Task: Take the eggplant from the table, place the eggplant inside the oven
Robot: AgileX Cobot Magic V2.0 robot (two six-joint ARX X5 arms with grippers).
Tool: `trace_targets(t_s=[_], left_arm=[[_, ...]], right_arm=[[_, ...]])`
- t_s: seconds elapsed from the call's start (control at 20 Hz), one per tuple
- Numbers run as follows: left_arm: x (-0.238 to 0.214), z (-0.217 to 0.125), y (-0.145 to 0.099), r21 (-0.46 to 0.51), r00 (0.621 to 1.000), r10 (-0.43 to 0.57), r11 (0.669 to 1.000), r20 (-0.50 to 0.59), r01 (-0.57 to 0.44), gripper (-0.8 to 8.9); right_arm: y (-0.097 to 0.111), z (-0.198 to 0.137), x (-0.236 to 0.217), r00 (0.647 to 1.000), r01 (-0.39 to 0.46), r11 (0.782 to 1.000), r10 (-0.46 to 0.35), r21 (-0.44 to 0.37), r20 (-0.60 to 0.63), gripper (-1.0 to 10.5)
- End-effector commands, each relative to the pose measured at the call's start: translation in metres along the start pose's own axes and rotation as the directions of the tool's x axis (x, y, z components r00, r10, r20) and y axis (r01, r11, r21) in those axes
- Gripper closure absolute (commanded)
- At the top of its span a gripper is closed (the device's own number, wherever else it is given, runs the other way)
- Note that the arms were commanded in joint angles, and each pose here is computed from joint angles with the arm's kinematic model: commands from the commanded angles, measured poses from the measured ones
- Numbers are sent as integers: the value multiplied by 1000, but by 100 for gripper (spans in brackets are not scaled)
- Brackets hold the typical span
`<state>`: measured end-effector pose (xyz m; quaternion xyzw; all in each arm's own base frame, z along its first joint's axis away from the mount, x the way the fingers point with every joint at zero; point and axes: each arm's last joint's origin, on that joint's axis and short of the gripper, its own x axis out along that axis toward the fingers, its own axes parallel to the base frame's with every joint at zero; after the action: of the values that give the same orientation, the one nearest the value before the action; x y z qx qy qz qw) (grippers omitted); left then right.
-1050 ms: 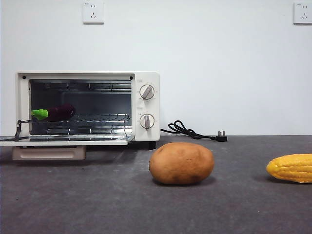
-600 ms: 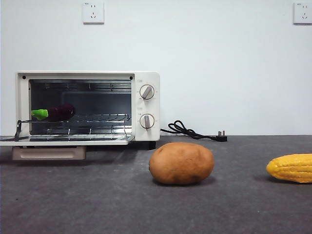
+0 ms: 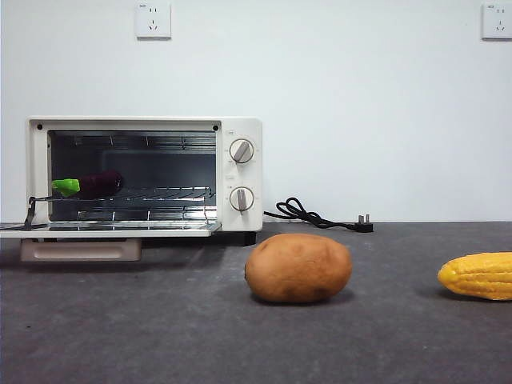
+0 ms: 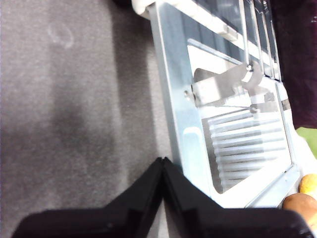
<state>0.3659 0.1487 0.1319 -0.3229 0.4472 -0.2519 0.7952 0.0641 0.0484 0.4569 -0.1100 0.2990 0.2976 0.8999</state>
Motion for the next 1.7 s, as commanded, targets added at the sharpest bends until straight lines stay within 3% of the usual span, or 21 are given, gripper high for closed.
trace_targets(t_s=[0.05, 0.15, 0.45, 0.6, 1.05, 1.2, 1.55, 1.7], left_arm=[[9, -3, -1, 9, 997, -71, 997, -12, 72, 821], [9, -1, -4, 15, 985, -172, 985, 14, 172, 821], [6, 2, -9, 29, 934, -351, 936, 62, 350, 820], [3, 9, -12, 53, 921, -381, 925, 86, 377, 820], [-17, 58, -46, 254, 923, -365, 911, 126, 325, 820], [-17, 77, -60, 305, 963, -221, 938, 156, 166, 820], [-16, 88, -98, 300, 974, -197, 941, 111, 156, 820], [-26, 86, -120, 307, 985, -129, 948, 118, 87, 819]], right_arm=[[0, -3, 1, 1000, 0, 1000, 0, 9, -27, 958], [0, -3, 1, 1000, 0, 1000, 0, 9, -27, 958], [0, -3, 1, 1000, 0, 1000, 0, 8, -27, 958], [0, -3, 1, 1000, 0, 1000, 0, 8, -27, 958], [0, -3, 2, 1000, -1, 1000, 1, 9, -28, 958], [0, -3, 2, 1000, -1, 1000, 1, 10, -28, 958], [0, -3, 2, 1000, 0, 1000, 1, 25, -29, 958], [0, -3, 2, 1000, 0, 1000, 1, 25, -28, 958]])
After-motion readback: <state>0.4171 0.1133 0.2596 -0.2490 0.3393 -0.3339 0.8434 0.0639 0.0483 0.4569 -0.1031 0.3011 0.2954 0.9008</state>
